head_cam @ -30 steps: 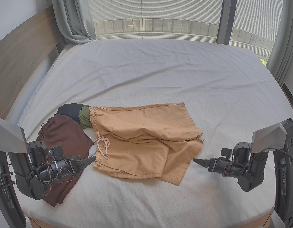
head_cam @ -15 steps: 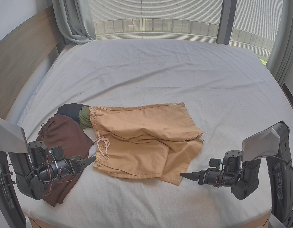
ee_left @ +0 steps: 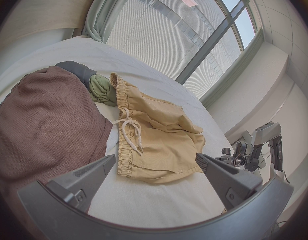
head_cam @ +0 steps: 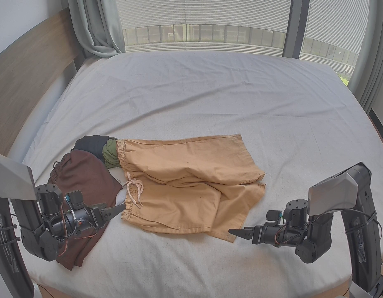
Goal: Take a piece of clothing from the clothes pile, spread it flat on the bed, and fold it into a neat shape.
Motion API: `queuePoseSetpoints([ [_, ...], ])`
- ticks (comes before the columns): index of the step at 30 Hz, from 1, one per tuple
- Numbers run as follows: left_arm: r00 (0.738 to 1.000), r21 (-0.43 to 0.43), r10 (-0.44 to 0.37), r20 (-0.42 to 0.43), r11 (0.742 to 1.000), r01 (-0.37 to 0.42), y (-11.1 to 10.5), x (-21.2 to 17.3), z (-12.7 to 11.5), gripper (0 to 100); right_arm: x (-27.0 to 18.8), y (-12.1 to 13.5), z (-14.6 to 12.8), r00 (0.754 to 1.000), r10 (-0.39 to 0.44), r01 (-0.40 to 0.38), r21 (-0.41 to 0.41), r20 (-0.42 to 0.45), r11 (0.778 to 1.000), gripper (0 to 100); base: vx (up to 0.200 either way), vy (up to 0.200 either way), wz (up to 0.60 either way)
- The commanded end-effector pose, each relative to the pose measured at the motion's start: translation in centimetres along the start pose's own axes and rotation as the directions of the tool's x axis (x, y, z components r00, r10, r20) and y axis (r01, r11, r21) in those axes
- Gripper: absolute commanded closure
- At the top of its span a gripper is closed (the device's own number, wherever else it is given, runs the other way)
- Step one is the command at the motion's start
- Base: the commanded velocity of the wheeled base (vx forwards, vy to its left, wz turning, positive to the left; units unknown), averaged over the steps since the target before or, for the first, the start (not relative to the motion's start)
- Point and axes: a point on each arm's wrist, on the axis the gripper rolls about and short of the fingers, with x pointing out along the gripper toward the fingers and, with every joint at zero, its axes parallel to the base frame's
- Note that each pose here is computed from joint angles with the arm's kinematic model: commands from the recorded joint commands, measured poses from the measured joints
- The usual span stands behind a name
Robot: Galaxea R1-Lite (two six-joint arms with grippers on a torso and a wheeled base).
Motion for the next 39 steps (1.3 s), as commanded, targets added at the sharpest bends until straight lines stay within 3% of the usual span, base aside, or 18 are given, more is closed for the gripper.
queuePoseSetpoints([
  [1,1.000,0.000,-0.004,-0.003,1.000,0.004,-0.1,0.0,-0.1,0,0.8,0.2,-0.2,1.000,0.015,-0.015,0.002,-0.006,1.000,0,0.000,0.000,0.00],
  [14,1.000,-0.002,0.000,-0.002,1.000,0.000,0.1,0.1,-0.1,0,1.8,0.9,-0.5,1.000,-0.006,0.006,0.026,0.009,1.000,0,0.000,0.000,0.00],
  [15,1.000,-0.002,0.000,-0.002,1.000,0.000,0.1,0.1,-0.1,0,1.8,0.9,-0.5,1.000,-0.006,0.006,0.026,0.007,1.000,100,0.000,0.000,0.00],
  [27,1.000,-0.002,-0.003,-0.004,1.000,0.003,0.0,0.1,-0.1,0,1.6,0.6,-0.4,1.000,-0.017,0.016,0.031,0.014,0.999,100,0.000,0.000,0.00],
  [39,1.000,-0.002,-0.001,-0.003,1.000,0.001,0.1,0.1,-0.1,0,-3.3,-0.1,1.4,0.998,-0.042,0.041,0.032,0.042,0.999,100,0.000,0.000,0.00],
])
